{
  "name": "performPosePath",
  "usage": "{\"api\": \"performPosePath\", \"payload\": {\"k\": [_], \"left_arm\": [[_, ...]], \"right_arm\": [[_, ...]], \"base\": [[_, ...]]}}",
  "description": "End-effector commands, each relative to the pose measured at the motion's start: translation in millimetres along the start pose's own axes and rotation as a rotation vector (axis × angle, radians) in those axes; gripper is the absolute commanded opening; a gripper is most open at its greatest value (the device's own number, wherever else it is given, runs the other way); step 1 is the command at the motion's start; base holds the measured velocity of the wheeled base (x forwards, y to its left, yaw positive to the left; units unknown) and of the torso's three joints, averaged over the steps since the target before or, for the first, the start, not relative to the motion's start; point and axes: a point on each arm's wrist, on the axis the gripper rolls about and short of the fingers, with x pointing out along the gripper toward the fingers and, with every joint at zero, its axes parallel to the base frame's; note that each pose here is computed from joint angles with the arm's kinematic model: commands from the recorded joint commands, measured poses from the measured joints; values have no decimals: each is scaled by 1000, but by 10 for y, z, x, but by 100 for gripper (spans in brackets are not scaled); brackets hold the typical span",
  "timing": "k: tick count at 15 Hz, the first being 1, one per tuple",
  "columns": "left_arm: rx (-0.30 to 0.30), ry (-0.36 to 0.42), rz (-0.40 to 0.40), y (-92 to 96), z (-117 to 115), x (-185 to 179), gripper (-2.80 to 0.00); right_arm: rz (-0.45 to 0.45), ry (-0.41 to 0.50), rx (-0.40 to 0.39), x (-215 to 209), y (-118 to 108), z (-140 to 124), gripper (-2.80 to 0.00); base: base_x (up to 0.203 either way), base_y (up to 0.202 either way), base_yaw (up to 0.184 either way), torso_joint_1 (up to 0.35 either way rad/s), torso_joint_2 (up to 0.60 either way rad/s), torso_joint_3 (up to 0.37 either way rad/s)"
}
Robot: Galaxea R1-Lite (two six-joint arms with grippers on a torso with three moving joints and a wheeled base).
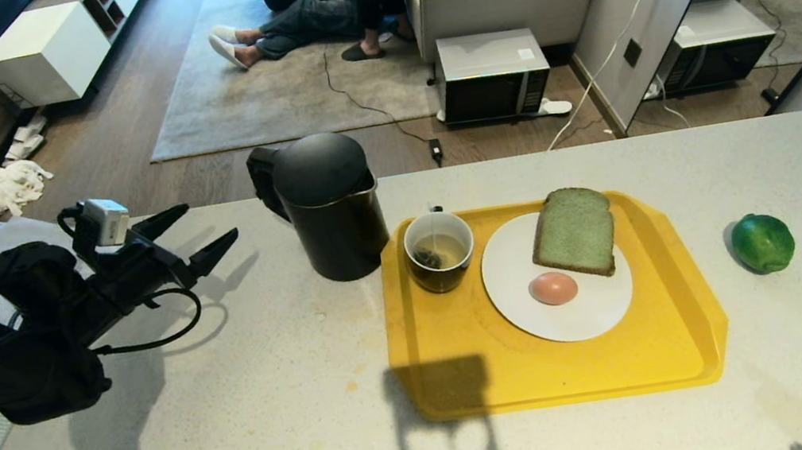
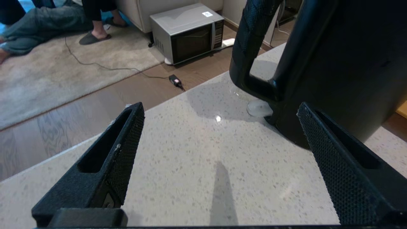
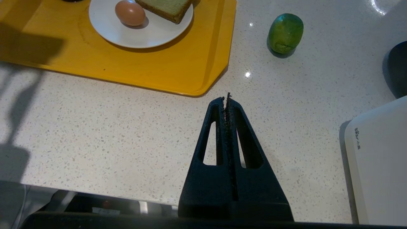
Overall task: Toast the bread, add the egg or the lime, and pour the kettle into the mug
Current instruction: Pick up the kettle
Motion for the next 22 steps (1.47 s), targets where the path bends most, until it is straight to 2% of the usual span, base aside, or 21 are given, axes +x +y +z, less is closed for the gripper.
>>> {"api": "performPosePath", "payload": {"k": [1, 5, 10, 13, 20, 22], "left_arm": [[13, -13, -6, 45, -65, 64, 0], [35, -38, -11, 99, -89, 167, 0], [38, -56, -38, 46, -109, 295, 0], [55, -105, -52, 67, -50, 451, 0], [62, -133, -70, 53, -136, 628, 0], [46, -148, -77, 22, -154, 721, 0]], "right_arm": [[2, 2, -1, 2, 0, -4, -280], [2, 2, -1, 2, 0, -4, -280], [3, 2, -2, 2, 0, -4, -280], [2, 2, -1, 2, 0, -4, -280], [1, 2, -1, 2, 0, -4, -280], [1, 2, -1, 2, 0, -4, -280]], "base": [[0, 0, 0, 0, 0, 0], [0, 0, 0, 0, 0, 0], [0, 0, 0, 0, 0, 0], [0, 0, 0, 0, 0, 0], [0, 0, 0, 0, 0, 0], [0, 0, 0, 0, 0, 0]]}}
